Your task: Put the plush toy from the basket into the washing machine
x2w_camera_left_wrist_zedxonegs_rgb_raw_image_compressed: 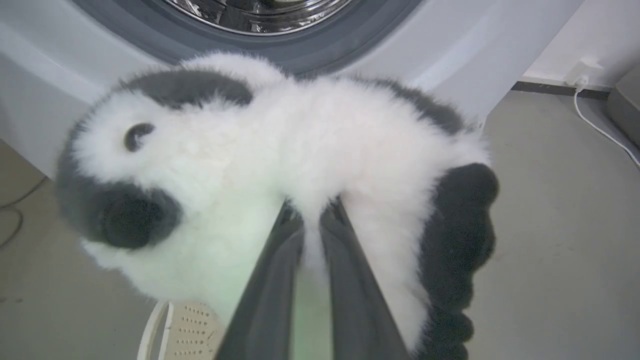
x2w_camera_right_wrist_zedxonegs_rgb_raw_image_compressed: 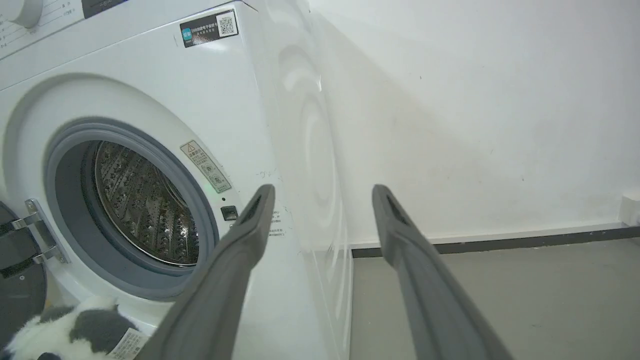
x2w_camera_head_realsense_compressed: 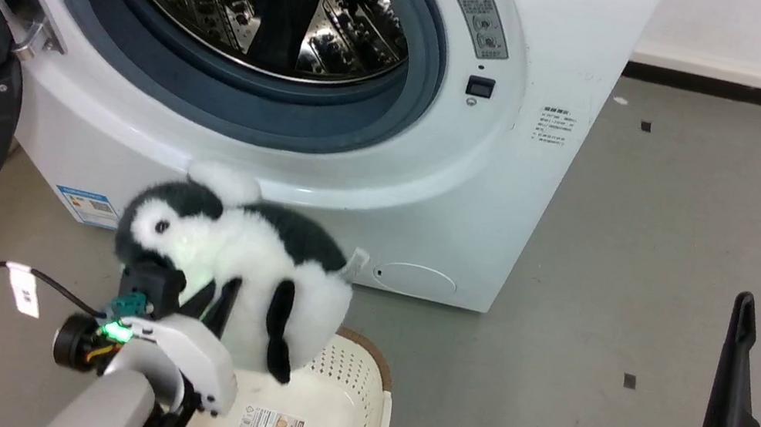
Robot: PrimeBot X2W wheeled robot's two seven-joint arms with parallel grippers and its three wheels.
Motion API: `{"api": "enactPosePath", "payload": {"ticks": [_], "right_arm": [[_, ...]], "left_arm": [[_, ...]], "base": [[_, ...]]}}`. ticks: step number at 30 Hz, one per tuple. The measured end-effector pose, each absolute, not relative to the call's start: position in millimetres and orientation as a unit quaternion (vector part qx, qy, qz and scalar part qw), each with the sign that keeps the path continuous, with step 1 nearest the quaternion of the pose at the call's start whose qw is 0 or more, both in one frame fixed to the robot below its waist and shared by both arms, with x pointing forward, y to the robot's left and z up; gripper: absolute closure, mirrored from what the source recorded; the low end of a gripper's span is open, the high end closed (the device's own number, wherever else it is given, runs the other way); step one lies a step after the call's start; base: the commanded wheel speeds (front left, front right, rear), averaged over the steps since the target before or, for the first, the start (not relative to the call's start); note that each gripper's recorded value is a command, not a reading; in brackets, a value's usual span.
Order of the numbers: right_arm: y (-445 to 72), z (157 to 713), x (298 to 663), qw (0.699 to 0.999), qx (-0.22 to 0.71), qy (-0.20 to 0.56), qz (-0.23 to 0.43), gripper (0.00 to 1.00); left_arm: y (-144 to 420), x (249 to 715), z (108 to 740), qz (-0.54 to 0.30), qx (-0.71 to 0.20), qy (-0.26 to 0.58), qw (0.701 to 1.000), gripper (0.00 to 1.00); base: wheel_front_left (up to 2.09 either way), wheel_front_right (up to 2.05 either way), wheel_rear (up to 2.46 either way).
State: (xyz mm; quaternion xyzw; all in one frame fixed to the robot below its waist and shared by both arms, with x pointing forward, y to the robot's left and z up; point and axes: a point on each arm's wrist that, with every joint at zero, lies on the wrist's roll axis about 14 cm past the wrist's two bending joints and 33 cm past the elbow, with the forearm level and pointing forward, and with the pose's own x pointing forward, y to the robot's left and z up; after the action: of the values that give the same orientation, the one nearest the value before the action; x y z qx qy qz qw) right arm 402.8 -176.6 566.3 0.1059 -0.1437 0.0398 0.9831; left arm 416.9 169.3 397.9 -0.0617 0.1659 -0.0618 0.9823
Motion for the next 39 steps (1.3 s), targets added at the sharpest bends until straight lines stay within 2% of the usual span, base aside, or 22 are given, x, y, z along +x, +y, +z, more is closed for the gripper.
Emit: {"api": "enactPosePath", "payload": {"ticks": [9,17,30,39], "right_arm": [[-181.7,565.5,403.1,0.984,0.103,-0.144,0.033,0.00],[-192.6,548.6,429.5,0.986,0.097,-0.131,0.015,0.00],[-221.3,483.5,472.8,0.994,0.083,-0.073,-0.027,0.00],[-247.3,445.5,480.9,0.994,0.076,-0.037,-0.063,0.00]], "left_arm": [[181.1,457.2,448.1,-0.031,-0.068,0.076,0.994,1.00],[182.3,530.6,473.1,-0.022,-0.054,0.024,0.998,1.00],[186.6,669.8,463.5,-0.001,-0.053,-0.017,0.998,1.00],[197.8,732.5,422.0,0.029,-0.035,-0.002,0.999,1.00]], "base": [[0.00,0.00,0.00],[0.00,0.00,0.00],[0.00,0.00,0.00],[0.00,0.00,0.00]]}}
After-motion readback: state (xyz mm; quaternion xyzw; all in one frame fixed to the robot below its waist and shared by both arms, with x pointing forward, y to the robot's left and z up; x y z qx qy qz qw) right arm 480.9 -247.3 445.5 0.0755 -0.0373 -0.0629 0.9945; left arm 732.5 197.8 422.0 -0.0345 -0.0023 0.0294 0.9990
